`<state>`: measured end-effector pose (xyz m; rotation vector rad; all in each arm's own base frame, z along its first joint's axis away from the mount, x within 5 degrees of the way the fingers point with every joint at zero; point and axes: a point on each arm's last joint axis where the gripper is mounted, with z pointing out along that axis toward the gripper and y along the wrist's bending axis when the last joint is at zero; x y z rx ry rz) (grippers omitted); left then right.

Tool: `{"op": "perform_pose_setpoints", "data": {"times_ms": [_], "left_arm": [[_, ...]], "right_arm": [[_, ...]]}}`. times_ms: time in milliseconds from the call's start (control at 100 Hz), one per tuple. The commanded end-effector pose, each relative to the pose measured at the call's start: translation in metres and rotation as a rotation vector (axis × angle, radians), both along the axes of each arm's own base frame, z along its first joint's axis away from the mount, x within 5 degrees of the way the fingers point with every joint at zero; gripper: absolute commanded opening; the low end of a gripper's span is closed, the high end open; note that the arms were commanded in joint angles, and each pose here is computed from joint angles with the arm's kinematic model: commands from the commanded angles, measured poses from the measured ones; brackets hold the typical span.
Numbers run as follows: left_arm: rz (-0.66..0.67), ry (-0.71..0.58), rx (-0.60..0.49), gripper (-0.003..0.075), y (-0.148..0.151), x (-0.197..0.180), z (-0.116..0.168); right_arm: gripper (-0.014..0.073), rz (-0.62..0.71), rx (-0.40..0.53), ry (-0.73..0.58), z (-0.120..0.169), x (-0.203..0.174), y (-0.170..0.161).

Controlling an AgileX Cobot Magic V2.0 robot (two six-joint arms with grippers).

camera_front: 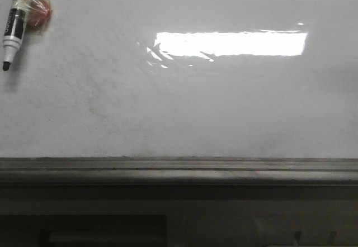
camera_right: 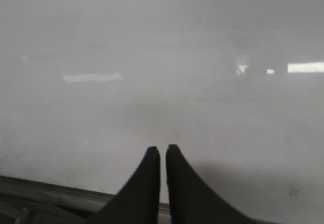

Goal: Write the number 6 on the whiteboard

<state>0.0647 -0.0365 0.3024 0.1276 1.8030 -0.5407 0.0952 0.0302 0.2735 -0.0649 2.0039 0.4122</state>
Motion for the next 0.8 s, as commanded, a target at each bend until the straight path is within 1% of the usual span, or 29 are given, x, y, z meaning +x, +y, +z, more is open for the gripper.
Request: {"op": "perform_pose_setpoints", "data": {"times_ms": [0, 50, 80, 100, 120, 130, 140, 160, 170, 200, 220, 270, 310, 420, 570, 630, 790], "left_arm": [[-0.029, -0.031, -0.025, 0.0037, -0.003, 0.007, 0.014], [-0.048, -0.015, -0.041, 0.0108, -0.006, 0.011, 0.014], [-0.057, -0.006, -0.054, 0.0174, -0.008, 0.013, 0.014], [-0.063, 0.002, -0.06, 0.0204, -0.009, 0.016, 0.013], [-0.072, 0.01, -0.063, 0.025, -0.01, 0.018, 0.013], [-0.073, 0.011, -0.069, 0.0281, -0.011, 0.019, 0.013], [-0.079, 0.015, -0.066, 0.0297, -0.012, 0.02, 0.012], [-0.083, 0.018, -0.07, 0.036, -0.013, 0.023, 0.012], [-0.084, 0.019, -0.066, 0.036, -0.013, 0.024, 0.012], [-0.09, 0.033, -0.071, 0.043, -0.015, 0.029, 0.011], [-0.091, 0.041, -0.078, 0.0465, -0.016, 0.031, 0.01], [-0.098, 0.056, -0.075, 0.0513, -0.02, 0.038, 0.008], [-0.11, 0.063, -0.05, 0.0516, -0.023, 0.044, 0.006], [-0.133, 0.079, -0.014, 0.0494, -0.033, 0.06, 0.004], [-0.116, 0.093, 0.012, 0.0459, -0.044, 0.082, 0.002], [-0.129, 0.101, 0.037, 0.0455, -0.049, 0.089, 0.002], [-0.118, 0.139, 0.06, 0.0438, -0.057, 0.108, -0.001]], "right_arm": [[0.0206, -0.012, -0.008, -0.051, 0.017, 0.007, -0.001], [0.0338, -0.012, -0.008, -0.053, 0.018, 0.008, -0.001], [0.0393, -0.012, -0.006, -0.053, 0.018, 0.008, -0.001], [0.0426, -0.012, -0.006, -0.053, 0.018, 0.008, -0.001], [0.0448, -0.012, -0.004, -0.053, 0.018, 0.008, -0.001], [0.0454, -0.012, -0.004, -0.053, 0.018, 0.008, -0.001], [0.0459, -0.012, -0.004, -0.053, 0.018, 0.008, -0.001], [0.0465, -0.012, -0.004, -0.053, 0.018, 0.008, -0.001], [0.0466, -0.012, -0.004, -0.053, 0.018, 0.008, -0.001], [0.0466, -0.012, -0.004, -0.053, 0.018, 0.008, -0.001], [0.0466, -0.012, -0.004, -0.053, 0.018, 0.008, -0.001], [0.0466, -0.012, -0.004, -0.053, 0.018, 0.008, -0.001], [0.0466, -0.012, -0.004, -0.053, 0.018, 0.008, -0.001], [0.0466, -0.012, -0.004, -0.053, 0.018, 0.008, -0.001], [0.0466, -0.012, -0.004, -0.053, 0.018, 0.008, -0.001], [0.0466, -0.012, -0.004, -0.053, 0.018, 0.008, -0.001], [0.0466, -0.012, -0.005, -0.053, 0.018, 0.008, -0.001]]}}
